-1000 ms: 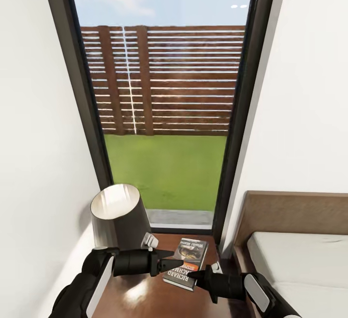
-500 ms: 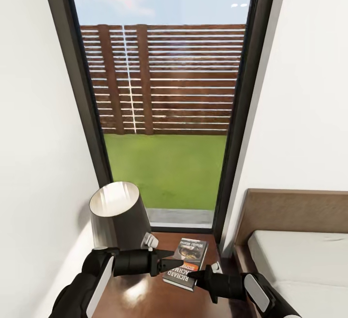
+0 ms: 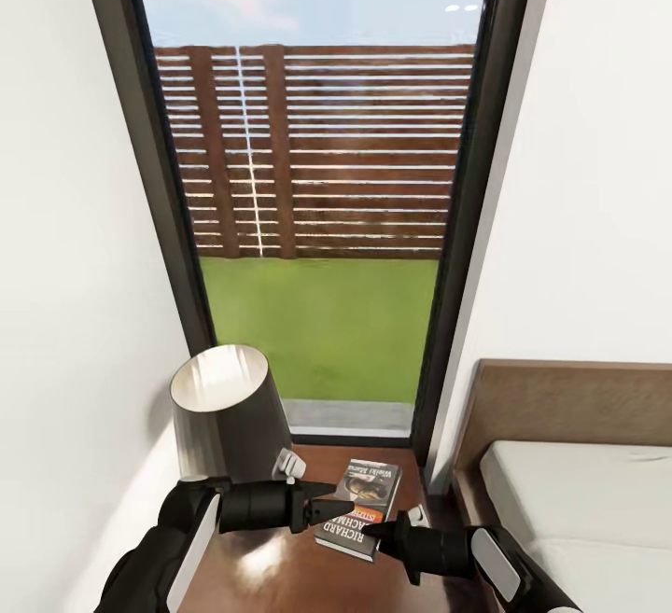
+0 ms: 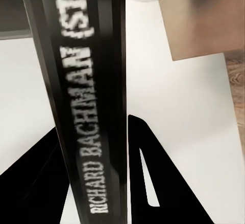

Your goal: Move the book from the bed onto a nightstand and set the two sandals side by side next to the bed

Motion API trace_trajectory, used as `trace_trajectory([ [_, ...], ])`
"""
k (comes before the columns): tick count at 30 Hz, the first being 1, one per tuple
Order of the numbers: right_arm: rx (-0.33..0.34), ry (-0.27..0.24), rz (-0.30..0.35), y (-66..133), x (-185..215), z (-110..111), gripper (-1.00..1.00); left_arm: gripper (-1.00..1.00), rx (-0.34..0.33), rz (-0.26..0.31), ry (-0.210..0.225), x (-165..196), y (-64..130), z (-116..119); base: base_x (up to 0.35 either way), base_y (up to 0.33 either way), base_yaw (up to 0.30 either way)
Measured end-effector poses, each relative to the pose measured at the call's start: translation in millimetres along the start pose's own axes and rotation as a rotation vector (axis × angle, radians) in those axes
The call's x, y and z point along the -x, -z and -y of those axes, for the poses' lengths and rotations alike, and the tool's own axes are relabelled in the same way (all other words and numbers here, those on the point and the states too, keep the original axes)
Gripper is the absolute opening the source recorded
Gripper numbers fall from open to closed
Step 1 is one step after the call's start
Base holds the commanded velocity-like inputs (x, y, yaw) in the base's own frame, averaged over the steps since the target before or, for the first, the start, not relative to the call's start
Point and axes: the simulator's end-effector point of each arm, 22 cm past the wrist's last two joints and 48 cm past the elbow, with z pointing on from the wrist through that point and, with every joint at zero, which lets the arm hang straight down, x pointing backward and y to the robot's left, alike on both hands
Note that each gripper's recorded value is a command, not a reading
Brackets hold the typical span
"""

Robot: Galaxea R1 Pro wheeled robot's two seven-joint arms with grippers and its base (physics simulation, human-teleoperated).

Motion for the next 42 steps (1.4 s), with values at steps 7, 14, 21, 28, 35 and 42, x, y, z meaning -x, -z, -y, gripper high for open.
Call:
trace_trajectory([
  [7, -0.001, 0.001, 0.000, -4.2, 2, 10, -1.00, 1.00, 0.002, -0.001, -0.001, -7, -2.1, -8, 0.000, 0.000, 0.000],
  [14, -0.001, 0.001, 0.000, -8.5, 4, 19, -1.00, 1.00, 0.003, 0.000, -0.002, -14, -4.6, -16, 0.000, 0.000, 0.000],
  [21, -0.001, 0.002, -0.001, -13.4, 5, 29, -1.00, 1.00, 0.004, -0.001, -0.002, -21, -7.0, -25, 0.000, 0.000, 0.000],
  [28, -0.002, 0.002, 0.000, -17.4, 7, 40, -1.00, 1.00, 0.004, -0.001, -0.002, -29, -9.2, -33, 0.000, 0.000, 0.000],
  [35, -0.001, 0.003, -0.001, -22.1, 9, 50, -1.00, 1.00, 0.004, -0.001, -0.002, -37, -11.4, -41, 0.000, 0.000, 0.000],
  [42, -0.001, 0.003, -0.001, -26.8, 10, 61, -1.00, 1.00, 0.003, 0.000, -0.002, -45, -13.6, -49, 0.000, 0.000, 0.000],
])
